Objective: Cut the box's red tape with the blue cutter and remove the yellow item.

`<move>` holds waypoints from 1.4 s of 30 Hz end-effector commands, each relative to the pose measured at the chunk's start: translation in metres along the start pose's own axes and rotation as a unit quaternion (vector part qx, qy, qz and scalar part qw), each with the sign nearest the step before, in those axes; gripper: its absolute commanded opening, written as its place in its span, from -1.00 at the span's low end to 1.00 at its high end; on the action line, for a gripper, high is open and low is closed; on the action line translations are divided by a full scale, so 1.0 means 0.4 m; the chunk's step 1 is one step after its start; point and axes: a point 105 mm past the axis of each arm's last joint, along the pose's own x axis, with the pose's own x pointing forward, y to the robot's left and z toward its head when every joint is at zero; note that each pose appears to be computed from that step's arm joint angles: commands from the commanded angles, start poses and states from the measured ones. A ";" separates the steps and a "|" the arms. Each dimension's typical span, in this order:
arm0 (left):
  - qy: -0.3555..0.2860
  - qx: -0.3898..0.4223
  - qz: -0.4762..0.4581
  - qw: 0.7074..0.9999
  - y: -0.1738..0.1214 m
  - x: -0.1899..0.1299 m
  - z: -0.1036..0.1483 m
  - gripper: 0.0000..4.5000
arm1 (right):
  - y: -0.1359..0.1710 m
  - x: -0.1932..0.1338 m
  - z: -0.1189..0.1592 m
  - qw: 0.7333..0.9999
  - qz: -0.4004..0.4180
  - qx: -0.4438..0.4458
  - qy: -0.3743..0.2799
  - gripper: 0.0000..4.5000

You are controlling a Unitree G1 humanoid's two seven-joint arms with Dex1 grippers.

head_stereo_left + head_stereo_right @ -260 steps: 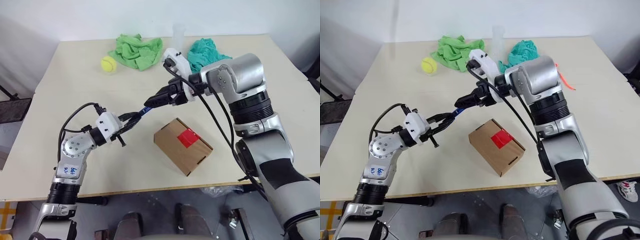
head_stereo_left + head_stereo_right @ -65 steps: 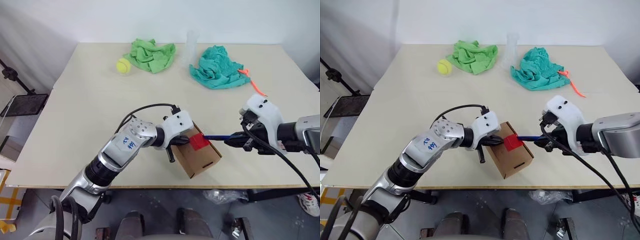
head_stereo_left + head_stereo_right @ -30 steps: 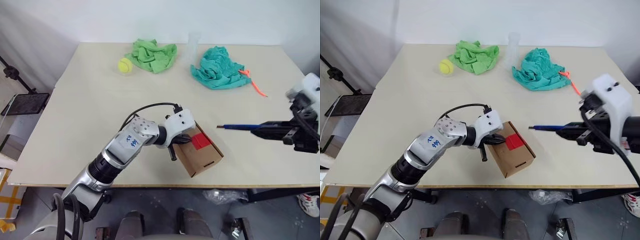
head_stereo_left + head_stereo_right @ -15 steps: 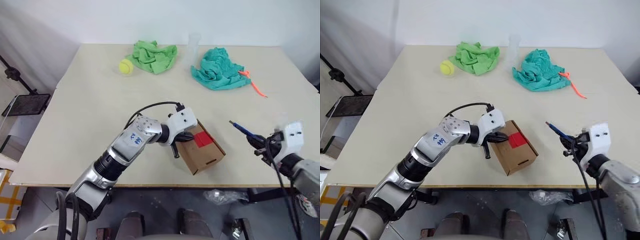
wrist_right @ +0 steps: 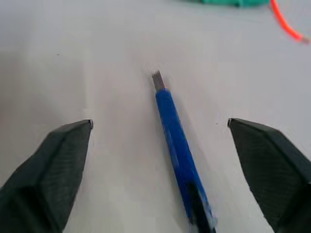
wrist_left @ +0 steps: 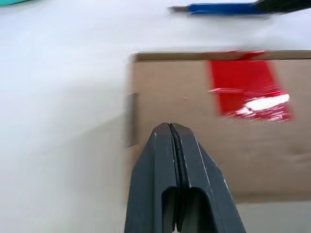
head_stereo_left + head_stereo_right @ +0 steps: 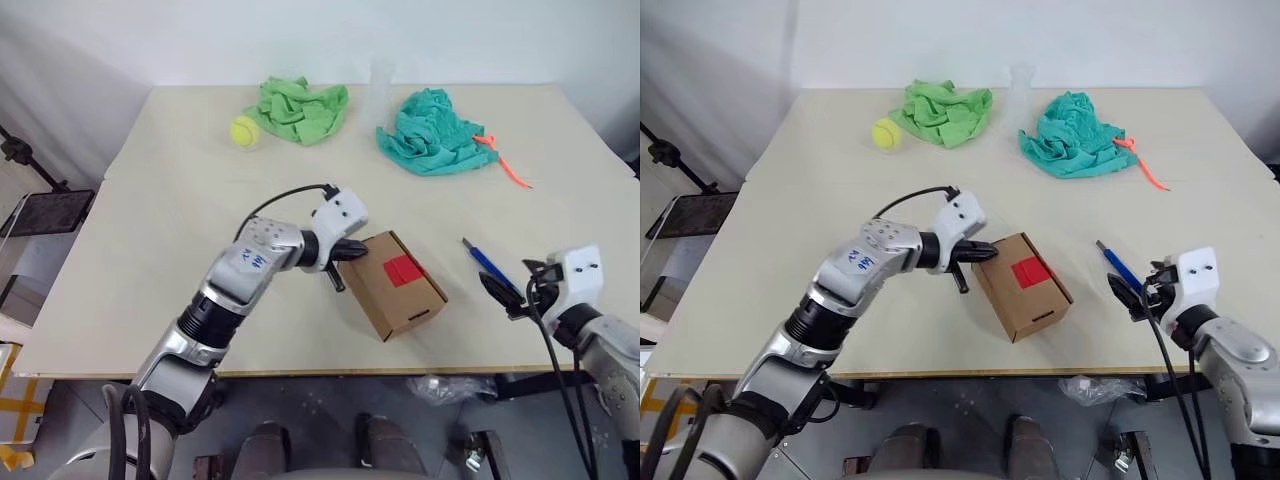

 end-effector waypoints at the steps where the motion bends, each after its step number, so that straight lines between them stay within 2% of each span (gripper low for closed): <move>1: -0.035 0.007 -0.029 0.999 -0.014 -0.031 0.048 -1.00 | 0.008 -0.012 0.099 0.998 0.021 -0.051 -0.034 0.99; 6: -0.049 -0.019 -0.065 0.996 -0.021 -0.078 0.039 -1.00 | 0.067 0.018 0.151 0.992 0.092 -0.086 -0.017 0.99; 8: -0.024 -0.032 -0.049 0.998 0.003 -0.098 0.003 -1.00 | 0.087 0.052 0.176 0.991 0.105 -0.079 -0.020 0.82; 11: 0.003 -0.043 -0.033 0.999 0.019 -0.115 -0.039 -1.00 | 0.121 0.086 0.184 0.986 0.138 -0.090 -0.006 0.45; 16: 0.062 -0.052 -0.046 0.996 -0.020 -0.112 -0.128 -1.00 | 0.146 0.139 0.131 0.976 0.176 -0.110 0.059 -0.31; 20: 0.050 -0.067 -0.068 0.994 -0.072 -0.079 -0.137 -1.00 | 0.183 0.152 0.088 0.962 0.223 -0.125 0.097 -0.99; 23: 0.034 -0.072 -0.060 0.995 -0.087 -0.048 -0.126 -1.00 | 0.222 0.147 0.090 0.952 0.263 -0.127 0.097 -0.99; 28: 0.015 -0.078 -0.022 0.997 -0.070 -0.013 -0.111 -1.00 | 0.273 0.123 0.100 0.938 0.309 -0.116 0.103 -0.99; 35: -0.004 -0.074 0.020 0.997 -0.018 0.018 -0.092 -1.00 | 0.319 0.111 0.112 0.935 0.321 -0.110 0.103 -0.99; 42: -0.001 -0.062 0.021 0.998 0.001 0.023 -0.091 -1.00 | 0.316 0.123 0.111 0.943 0.299 -0.104 0.103 -0.99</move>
